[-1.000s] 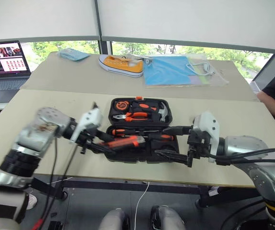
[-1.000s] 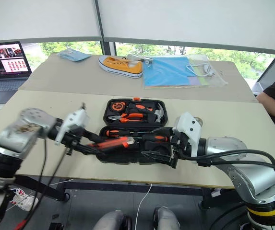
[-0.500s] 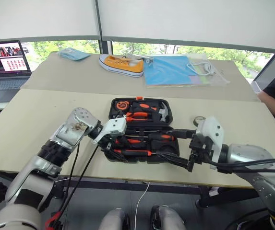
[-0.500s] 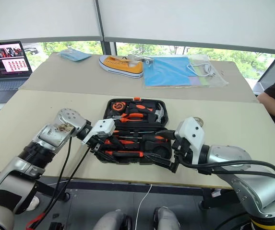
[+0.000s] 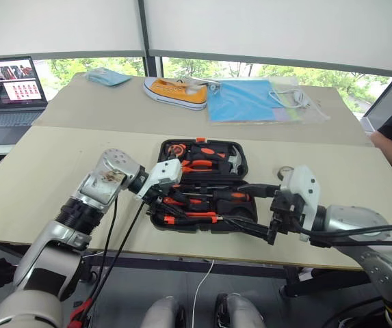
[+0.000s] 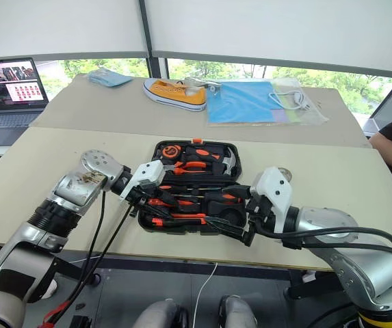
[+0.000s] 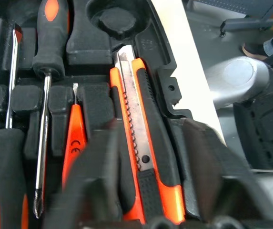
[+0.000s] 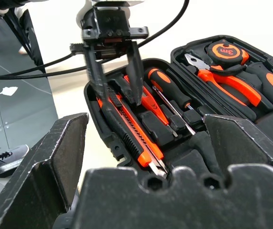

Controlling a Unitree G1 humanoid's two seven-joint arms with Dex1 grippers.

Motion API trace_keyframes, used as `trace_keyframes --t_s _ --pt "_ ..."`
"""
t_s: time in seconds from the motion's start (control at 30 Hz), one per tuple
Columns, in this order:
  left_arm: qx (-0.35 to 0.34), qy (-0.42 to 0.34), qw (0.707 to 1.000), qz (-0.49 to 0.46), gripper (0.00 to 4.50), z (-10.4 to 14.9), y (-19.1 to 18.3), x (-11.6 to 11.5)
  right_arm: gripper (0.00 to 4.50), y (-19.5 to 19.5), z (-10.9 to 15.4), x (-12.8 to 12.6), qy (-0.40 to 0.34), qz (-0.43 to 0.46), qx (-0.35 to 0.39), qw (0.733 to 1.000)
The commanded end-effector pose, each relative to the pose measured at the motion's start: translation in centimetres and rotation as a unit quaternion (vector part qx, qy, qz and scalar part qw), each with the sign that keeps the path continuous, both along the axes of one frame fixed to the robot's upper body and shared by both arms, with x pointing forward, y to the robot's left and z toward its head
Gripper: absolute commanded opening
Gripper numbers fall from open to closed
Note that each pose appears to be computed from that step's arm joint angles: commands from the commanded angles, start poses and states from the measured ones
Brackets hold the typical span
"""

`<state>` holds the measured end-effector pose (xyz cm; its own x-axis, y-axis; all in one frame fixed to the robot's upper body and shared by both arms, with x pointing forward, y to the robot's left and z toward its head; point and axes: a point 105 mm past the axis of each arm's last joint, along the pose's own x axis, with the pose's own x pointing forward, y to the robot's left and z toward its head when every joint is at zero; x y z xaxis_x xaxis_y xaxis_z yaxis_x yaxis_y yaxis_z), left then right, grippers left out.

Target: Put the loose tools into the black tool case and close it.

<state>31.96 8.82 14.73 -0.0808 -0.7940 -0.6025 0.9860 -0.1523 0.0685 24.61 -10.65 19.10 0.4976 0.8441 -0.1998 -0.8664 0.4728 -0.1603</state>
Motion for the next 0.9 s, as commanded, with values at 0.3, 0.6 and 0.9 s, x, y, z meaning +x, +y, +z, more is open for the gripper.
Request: trace_keyframes --t_s 0.3,0.6,0.9 --pt "0.099 -0.024 0.993 -0.061 0.09 -4.3 0.8 -1.3 4.5 -0.2 0.5 0.1 -0.014 -0.01 -0.002 1.0" --pt "0.017 -0.032 0.999 -0.006 0.09 -0.9 0.0 0.7 4.5 -1.1 0.5 0.2 -0.01 -0.029 -0.004 1.0" --pt "-0.137 -0.006 0.989 0.052 3.07 5.4 2.4 0.3 4.5 -10.2 0.4 6.2 0.014 -0.196 -0.077 0.978"
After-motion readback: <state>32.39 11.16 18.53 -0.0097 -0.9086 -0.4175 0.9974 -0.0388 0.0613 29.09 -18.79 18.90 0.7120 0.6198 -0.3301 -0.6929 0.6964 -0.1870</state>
